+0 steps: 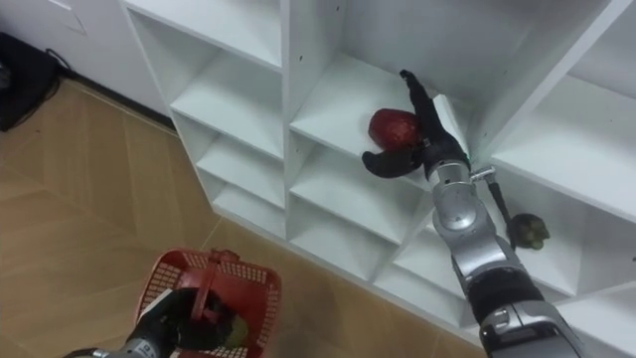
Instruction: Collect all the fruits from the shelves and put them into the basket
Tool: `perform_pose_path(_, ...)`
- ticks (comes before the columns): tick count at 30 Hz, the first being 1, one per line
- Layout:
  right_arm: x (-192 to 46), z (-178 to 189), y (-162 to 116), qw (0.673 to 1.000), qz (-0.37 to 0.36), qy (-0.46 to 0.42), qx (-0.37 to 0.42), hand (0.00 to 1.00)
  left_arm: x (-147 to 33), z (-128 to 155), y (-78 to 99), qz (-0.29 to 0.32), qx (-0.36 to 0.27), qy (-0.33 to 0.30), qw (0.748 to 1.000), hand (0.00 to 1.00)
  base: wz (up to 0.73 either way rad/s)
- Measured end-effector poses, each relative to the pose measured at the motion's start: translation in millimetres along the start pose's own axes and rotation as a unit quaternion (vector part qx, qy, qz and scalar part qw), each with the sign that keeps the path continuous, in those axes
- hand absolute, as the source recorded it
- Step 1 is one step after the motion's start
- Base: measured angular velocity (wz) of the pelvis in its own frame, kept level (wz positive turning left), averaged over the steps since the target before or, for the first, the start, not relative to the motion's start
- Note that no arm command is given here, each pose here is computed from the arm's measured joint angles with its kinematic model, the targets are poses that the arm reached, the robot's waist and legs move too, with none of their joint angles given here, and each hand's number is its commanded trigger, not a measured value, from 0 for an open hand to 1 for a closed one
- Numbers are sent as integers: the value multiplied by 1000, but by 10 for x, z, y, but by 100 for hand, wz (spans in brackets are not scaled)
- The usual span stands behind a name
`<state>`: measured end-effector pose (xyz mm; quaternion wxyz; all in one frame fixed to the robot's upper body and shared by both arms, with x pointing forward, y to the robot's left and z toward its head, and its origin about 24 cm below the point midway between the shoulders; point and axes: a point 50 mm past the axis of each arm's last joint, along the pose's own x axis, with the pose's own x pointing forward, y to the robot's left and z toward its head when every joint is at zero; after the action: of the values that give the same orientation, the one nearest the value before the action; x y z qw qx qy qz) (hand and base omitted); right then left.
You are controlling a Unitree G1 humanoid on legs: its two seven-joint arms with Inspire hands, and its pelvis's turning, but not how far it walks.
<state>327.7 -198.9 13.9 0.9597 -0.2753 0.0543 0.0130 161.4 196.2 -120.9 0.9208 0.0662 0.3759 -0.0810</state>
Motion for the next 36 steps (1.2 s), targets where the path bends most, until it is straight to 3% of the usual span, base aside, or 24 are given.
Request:
perform_pose_path(16, -3, -15, 6, 1000, 7, 3, -1, 1, 18, 42, 5, 0, 2, -6, 1000, 100, 0)
perform_pose_path(17, -3, -15, 6, 1000, 7, 3, -1, 49, 18, 43, 5, 0, 2, -6, 1000, 100, 0)
perform_pose_path(18, -3, -15, 6, 1000, 7, 4, -1, 68, 18, 43, 5, 0, 2, -6, 1000, 100, 0)
perform_pose_path(19, -3, -16, 6, 1000, 7, 4, -1, 94, 18, 43, 5, 0, 2, -6, 1000, 100, 0)
perform_pose_path(20, -3, -16, 6, 1000, 7, 4, -1, 100, 18, 43, 5, 0, 2, -6, 1000, 100, 0)
perform_pose_path(36, 61, 29, -79, 1000, -14, 4, 7, 100, 19, 43, 4, 0, 2, -6, 1000, 100, 0)
